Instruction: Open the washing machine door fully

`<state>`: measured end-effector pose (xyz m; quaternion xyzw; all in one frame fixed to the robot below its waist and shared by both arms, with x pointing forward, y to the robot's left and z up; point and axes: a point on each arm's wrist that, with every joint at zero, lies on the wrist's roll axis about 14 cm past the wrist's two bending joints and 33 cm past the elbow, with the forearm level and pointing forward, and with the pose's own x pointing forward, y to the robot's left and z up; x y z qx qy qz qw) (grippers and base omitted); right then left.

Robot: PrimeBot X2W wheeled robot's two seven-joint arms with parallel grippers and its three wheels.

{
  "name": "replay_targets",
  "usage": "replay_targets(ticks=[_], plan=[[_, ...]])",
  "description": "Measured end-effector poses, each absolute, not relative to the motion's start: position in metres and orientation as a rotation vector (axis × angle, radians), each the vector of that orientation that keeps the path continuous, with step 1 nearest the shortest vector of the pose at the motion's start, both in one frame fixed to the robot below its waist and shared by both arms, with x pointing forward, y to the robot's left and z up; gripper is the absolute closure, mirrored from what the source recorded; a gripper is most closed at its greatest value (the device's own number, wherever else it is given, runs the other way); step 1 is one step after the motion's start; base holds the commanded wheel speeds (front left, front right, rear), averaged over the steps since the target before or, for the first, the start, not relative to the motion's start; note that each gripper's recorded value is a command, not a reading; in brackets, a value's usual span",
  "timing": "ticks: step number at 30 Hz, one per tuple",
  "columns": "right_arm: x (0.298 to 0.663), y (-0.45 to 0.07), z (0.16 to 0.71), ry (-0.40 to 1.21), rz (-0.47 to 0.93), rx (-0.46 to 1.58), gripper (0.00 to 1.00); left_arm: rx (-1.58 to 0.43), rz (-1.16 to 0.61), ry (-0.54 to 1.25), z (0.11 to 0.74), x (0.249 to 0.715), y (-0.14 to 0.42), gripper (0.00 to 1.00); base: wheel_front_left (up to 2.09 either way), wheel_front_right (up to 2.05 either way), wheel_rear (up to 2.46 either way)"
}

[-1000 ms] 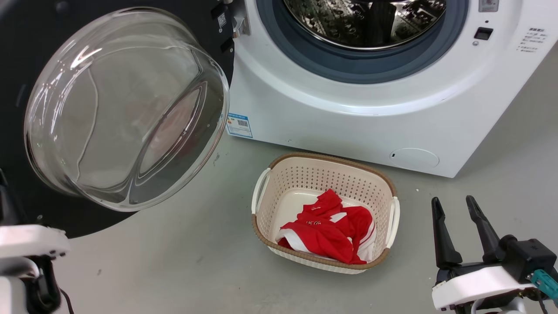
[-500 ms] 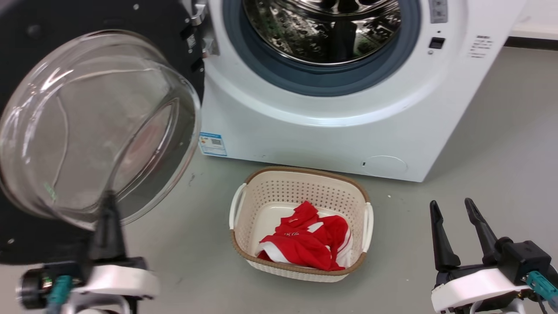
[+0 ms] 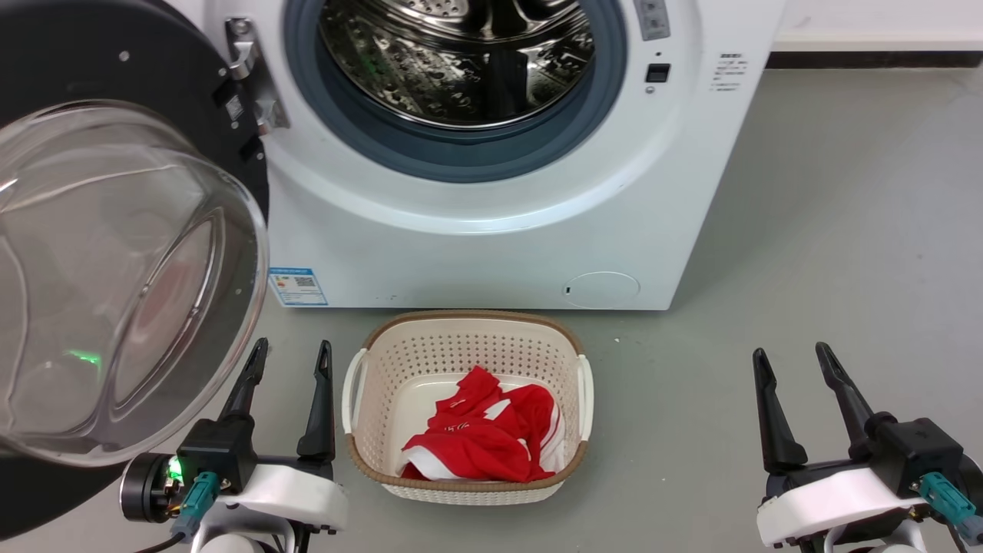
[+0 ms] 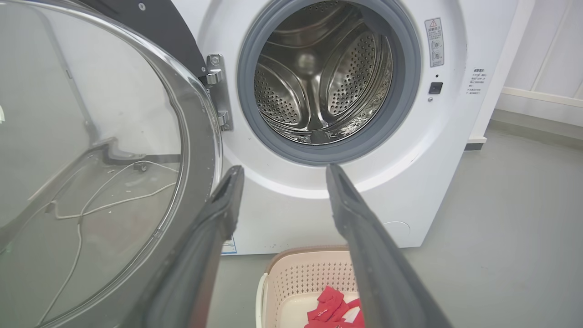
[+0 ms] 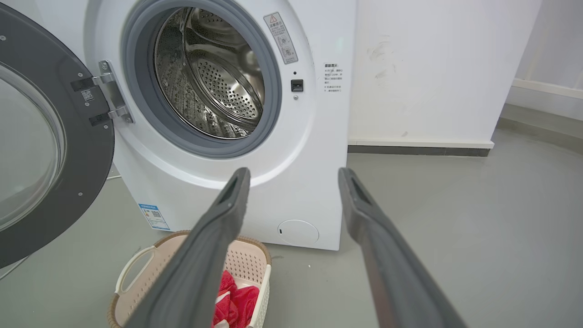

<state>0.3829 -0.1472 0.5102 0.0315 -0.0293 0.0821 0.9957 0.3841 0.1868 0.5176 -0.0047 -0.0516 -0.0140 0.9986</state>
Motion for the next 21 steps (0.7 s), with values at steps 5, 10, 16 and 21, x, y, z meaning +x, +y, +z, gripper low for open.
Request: replay_targets(ticks=[5,10,16,21], plan=[[0.378,-0.159,0.512,-0.064,0.128,0.058,0.0,-0.006,-0.056,-0.099,0.515,0.389,0.176,0.0,0.0,0.0,0.0],[0.375,-0.166,0.512,-0.062,0.109,0.057,0.0,0.002,-0.061,-0.096,0.513,0.393,0.173,0.0,0.0,0.0,0.0],[0.374,-0.167,0.512,-0.065,0.105,0.056,0.0,0.008,-0.055,-0.111,0.518,0.393,0.174,0.0,0.0,0.0,0.0],[0.372,-0.167,0.511,-0.06,0.106,0.061,0.0,0.005,-0.05,-0.117,0.52,0.393,0.175,0.0,0.0,0.0,0.0]])
